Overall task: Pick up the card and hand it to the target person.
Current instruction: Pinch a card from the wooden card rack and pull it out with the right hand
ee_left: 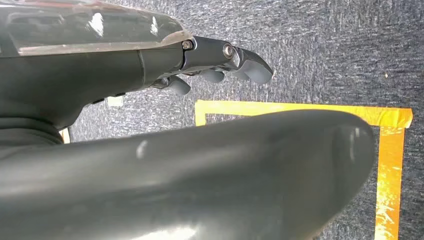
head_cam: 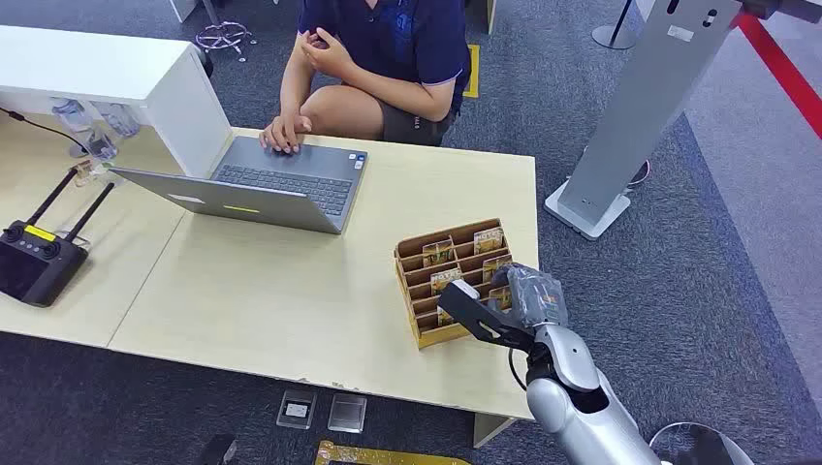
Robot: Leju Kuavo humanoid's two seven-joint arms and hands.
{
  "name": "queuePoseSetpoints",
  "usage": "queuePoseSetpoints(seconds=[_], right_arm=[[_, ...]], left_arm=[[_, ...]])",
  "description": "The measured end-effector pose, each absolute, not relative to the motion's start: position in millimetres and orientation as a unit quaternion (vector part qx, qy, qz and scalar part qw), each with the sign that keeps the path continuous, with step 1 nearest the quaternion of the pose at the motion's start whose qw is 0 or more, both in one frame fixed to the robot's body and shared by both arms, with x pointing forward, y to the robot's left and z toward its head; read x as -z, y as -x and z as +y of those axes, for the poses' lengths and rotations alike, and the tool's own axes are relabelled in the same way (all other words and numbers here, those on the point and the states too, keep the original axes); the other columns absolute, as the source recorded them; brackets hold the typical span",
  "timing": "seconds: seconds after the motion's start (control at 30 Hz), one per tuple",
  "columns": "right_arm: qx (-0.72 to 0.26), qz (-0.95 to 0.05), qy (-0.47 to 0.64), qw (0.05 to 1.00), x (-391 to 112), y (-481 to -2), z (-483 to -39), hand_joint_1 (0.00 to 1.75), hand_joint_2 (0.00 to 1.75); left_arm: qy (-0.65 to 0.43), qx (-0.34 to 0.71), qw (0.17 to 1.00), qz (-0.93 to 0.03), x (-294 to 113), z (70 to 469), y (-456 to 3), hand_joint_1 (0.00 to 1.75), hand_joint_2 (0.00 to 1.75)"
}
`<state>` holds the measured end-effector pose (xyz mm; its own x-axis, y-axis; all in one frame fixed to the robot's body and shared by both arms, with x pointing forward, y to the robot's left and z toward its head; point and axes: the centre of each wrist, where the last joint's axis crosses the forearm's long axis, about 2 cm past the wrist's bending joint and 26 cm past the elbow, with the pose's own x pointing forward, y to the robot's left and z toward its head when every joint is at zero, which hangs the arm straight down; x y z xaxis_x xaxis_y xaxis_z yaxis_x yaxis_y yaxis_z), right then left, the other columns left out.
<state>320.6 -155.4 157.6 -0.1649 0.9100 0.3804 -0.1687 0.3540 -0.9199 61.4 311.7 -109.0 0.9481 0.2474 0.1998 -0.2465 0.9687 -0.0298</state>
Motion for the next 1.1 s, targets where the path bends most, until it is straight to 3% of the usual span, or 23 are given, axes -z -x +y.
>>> queuePoseSetpoints(seconds=[0.3,0.77,1.1], right_arm=[[-0.477,-0.594,0.31,0.57,-155.0,-318.8,-155.3,0.73,1.75],[-0.477,-0.586,0.31,0.577,-152.5,-316.6,-155.4,0.89,1.75],[-0.478,-0.584,0.309,0.579,-152.1,-316.3,-155.3,1.31,1.75]], left_arm=[[0.002,-0.125,0.987,-0.102,109.0,311.7,-61.4,0.0,0.0],[0.002,-0.127,0.987,-0.099,109.0,311.7,-61.4,0.0,0.0],[0.002,-0.127,0.987,-0.098,109.0,311.7,-61.4,0.0,0.0]])
